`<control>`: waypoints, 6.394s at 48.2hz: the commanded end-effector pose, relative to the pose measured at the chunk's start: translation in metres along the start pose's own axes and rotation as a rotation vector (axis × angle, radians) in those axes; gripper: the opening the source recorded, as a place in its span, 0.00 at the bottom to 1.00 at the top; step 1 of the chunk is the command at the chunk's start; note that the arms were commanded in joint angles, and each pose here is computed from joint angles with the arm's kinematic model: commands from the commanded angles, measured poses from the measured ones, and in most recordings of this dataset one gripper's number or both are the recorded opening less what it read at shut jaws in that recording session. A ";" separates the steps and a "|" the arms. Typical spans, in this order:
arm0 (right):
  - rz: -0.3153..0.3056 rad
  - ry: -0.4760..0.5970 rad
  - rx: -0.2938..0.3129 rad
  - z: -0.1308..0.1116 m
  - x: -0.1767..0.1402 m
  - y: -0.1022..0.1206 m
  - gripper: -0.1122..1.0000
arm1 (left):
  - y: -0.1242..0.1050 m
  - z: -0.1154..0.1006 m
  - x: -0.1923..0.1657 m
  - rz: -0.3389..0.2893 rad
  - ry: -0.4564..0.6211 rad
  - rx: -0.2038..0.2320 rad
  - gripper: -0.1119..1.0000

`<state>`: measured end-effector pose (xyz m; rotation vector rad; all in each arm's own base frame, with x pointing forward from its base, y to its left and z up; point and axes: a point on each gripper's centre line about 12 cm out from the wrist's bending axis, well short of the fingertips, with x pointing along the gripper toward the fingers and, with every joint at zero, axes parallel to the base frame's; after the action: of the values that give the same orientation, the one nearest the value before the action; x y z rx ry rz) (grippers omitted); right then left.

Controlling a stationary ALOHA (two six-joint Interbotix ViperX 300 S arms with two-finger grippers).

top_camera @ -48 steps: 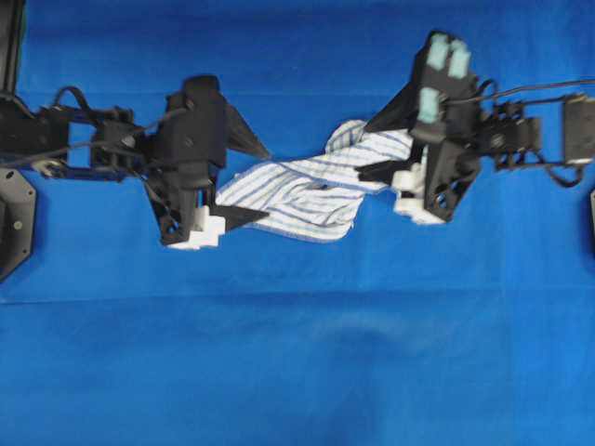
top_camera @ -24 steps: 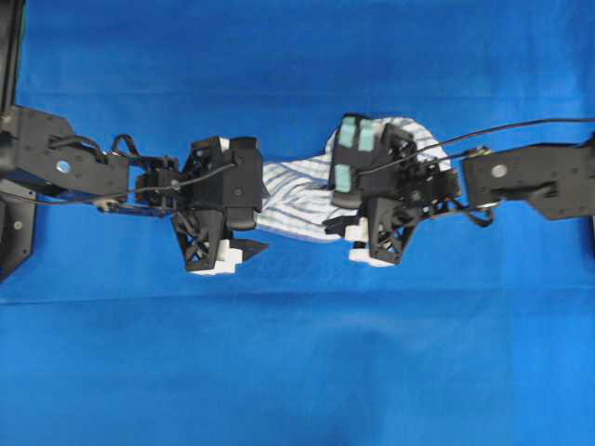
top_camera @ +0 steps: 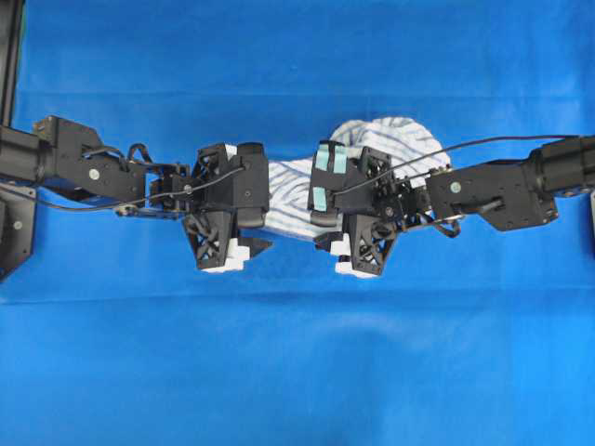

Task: Lift the towel with both arms.

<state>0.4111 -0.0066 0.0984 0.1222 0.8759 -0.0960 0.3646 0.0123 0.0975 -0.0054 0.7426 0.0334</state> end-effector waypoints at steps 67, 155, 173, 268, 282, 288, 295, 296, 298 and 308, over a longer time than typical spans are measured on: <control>-0.082 -0.333 -0.018 0.105 -0.189 -0.007 0.18 | 0.009 0.142 -0.149 0.011 -0.275 -0.021 0.12; -0.220 -0.503 -0.117 0.182 -0.344 -0.015 0.67 | 0.004 0.258 -0.269 0.017 -0.460 0.086 0.92; -0.167 -0.368 -0.079 0.133 -0.273 -0.010 0.67 | -0.001 0.210 -0.194 0.004 -0.416 0.080 0.91; -0.028 0.085 0.097 -0.046 -0.043 -0.002 0.16 | 0.018 0.042 0.029 0.033 -0.045 0.006 0.11; -0.030 -0.054 0.099 -0.003 -0.095 -0.001 0.16 | 0.019 0.083 -0.024 0.034 -0.113 0.005 0.11; -0.059 -0.098 0.102 0.020 -0.126 -0.003 0.16 | 0.018 0.103 -0.055 0.033 -0.150 0.006 0.11; -0.106 -0.139 0.098 0.046 -0.165 -0.007 0.16 | 0.018 0.126 -0.093 0.033 -0.196 0.007 0.11; -0.112 -0.144 0.097 0.049 -0.170 -0.008 0.16 | 0.018 0.130 -0.099 0.033 -0.205 0.007 0.11; -0.124 -0.155 0.093 0.056 -0.180 -0.009 0.16 | 0.017 0.136 -0.111 0.033 -0.216 0.008 0.11; -0.166 -0.217 0.054 0.089 -0.231 -0.012 0.16 | 0.016 0.168 -0.168 0.032 -0.271 0.012 0.11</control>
<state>0.3322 -0.0222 0.3003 0.1002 0.7261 -0.2822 0.3597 0.0268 0.3028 0.0177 0.5316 0.0569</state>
